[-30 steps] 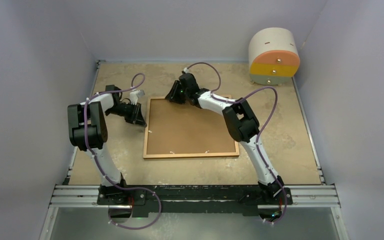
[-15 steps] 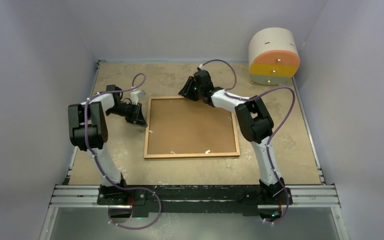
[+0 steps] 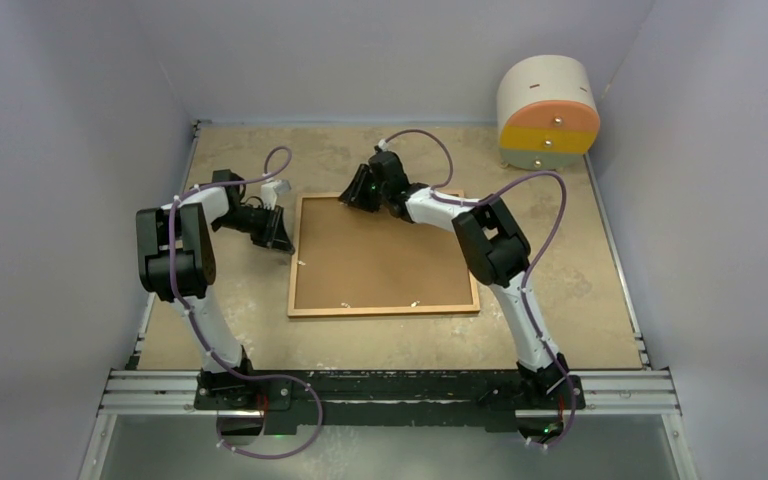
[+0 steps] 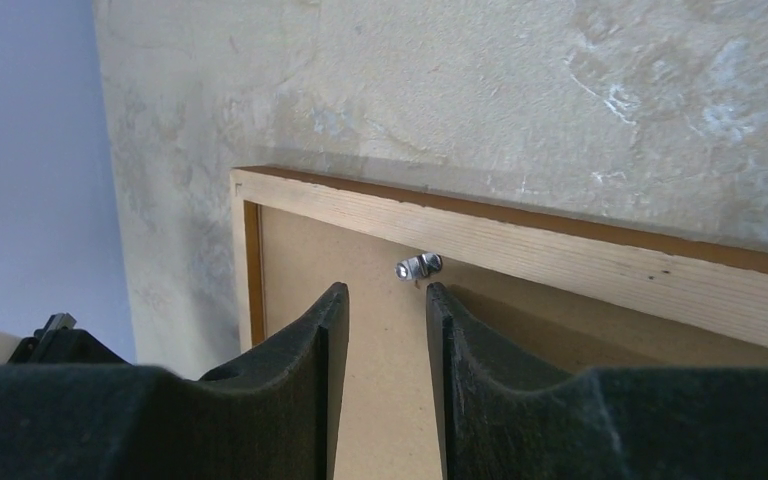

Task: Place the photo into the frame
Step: Install the photo frame at the center of the board.

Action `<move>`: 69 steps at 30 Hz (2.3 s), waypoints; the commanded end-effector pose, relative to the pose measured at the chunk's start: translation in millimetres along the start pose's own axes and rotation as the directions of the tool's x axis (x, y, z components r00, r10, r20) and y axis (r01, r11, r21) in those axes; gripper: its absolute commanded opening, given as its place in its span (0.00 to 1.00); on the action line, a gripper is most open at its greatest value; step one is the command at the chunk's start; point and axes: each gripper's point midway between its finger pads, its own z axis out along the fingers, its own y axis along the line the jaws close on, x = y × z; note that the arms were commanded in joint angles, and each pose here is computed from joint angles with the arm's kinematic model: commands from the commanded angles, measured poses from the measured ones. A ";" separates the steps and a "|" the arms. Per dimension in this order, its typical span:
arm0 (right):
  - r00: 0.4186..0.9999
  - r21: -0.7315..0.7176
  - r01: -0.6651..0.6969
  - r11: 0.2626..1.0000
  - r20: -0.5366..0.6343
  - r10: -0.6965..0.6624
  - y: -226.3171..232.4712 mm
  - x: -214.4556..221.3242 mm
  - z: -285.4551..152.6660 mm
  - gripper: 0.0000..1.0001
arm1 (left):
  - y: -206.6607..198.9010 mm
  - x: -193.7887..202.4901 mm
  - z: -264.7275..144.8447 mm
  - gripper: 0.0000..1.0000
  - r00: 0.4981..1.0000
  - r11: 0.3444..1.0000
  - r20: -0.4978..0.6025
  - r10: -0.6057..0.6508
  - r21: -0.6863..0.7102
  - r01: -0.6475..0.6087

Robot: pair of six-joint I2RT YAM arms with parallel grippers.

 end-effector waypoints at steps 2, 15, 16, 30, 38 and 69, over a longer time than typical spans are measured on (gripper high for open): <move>0.999 -0.007 -0.036 0.999 0.001 0.036 5.8 -2.0 7.0 0.37 | 3.2 7.2 9.4 0.10 0.999 0.999 -0.024 0.045 -0.005 -0.045; 0.998 0.033 -0.064 0.997 0.029 0.063 -3.1 -1.9 15.5 0.34 | 1.5 6.4 8.7 0.09 0.998 0.999 -0.022 0.053 0.002 -0.053; 0.997 0.032 -0.072 0.997 0.027 0.071 -3.5 -1.0 16.4 0.34 | 1.6 6.2 8.8 0.09 0.998 0.999 -0.023 0.054 0.001 -0.054; 0.961 0.004 -0.276 0.961 0.004 0.276 -9.7 19.2 21.4 0.32 | -0.6 7.1 10.6 0.09 0.998 0.998 -0.020 0.053 0.016 -0.053; 0.947 -0.008 -0.319 0.948 0.018 0.319 -5.8 20.4 24.1 0.32 | -2.8 12.4 13.4 0.09 0.997 0.998 -0.032 0.065 0.025 -0.064; 0.976 0.272 -0.164 0.948 -0.094 0.196 -106.3 78.4 -291.2 0.92 | 46.2 -208.8 34.0 0.74 0.927 0.956 0.245 0.283 -0.147 -0.253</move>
